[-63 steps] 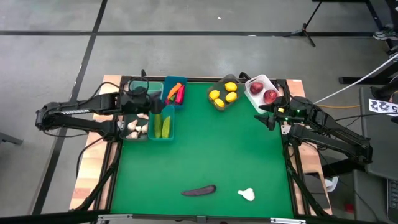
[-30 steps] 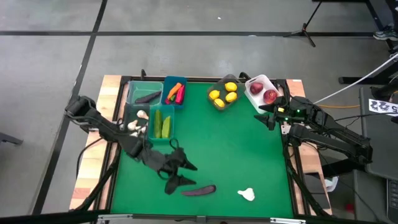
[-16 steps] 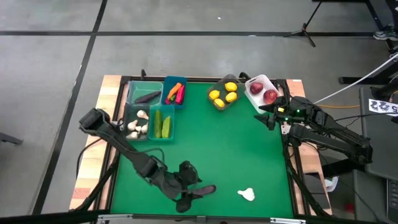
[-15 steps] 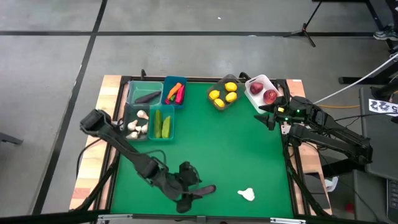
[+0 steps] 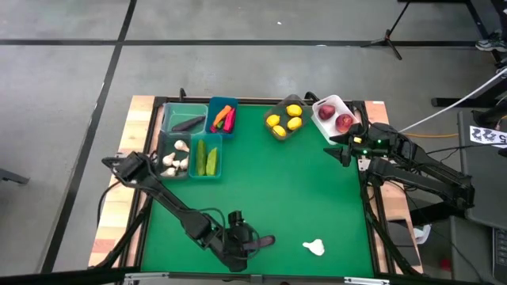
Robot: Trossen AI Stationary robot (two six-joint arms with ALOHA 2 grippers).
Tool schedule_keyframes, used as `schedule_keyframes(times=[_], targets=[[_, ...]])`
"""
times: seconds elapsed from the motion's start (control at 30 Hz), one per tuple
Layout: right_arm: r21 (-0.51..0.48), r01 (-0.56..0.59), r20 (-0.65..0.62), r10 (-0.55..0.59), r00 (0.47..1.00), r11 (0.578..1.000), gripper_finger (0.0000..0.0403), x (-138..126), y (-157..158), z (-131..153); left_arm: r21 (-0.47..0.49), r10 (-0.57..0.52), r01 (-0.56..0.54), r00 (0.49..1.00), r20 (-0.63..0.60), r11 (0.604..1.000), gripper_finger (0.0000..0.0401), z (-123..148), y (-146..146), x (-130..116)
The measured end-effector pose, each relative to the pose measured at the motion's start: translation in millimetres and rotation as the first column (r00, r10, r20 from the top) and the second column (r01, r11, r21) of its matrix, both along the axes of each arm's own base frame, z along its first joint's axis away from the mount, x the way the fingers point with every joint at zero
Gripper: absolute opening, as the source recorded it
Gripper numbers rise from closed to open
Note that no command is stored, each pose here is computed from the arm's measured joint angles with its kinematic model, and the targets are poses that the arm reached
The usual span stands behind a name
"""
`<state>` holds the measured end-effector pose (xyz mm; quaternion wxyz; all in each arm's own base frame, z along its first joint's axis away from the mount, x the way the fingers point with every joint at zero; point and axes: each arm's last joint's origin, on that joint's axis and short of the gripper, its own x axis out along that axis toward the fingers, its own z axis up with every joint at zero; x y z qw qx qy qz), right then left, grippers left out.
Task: Sort produce into baskets
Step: Put the purple eggplant into the transparent bin
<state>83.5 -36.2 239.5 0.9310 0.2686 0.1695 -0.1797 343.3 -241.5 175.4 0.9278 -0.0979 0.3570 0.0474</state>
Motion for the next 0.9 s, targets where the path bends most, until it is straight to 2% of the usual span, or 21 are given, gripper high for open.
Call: schedule_keyframes(times=[0.3,0.5,0.7,0.9], targets=[[0.0,0.0,0.0,0.0,1.0,1.0,0.0369,0.0,0.0,0.0,-0.004,0.001,-0.001,1.0,0.001,1.0,0.0294,-35.8,-10.9,7.5],[0.0,0.0,-0.001,0.0,1.0,1.0,0.0369,-0.1,0.0,-0.1,0.028,0.024,-0.022,0.997,-0.067,0.999,0.0294,-58.0,-9.9,6.0],[0.001,0.0,-0.002,0.0,1.0,1.0,0.0369,-0.1,0.0,-0.2,0.027,0.019,-0.017,0.997,-0.075,0.999,0.0292,-63.5,-10.8,6.9],[0.0,0.0,-0.002,0.0,1.0,1.0,0.0369,-0.1,0.0,-0.2,0.042,0.023,-0.02,0.995,-0.093,0.999,0.025,-65.8,-9.5,6.0]])
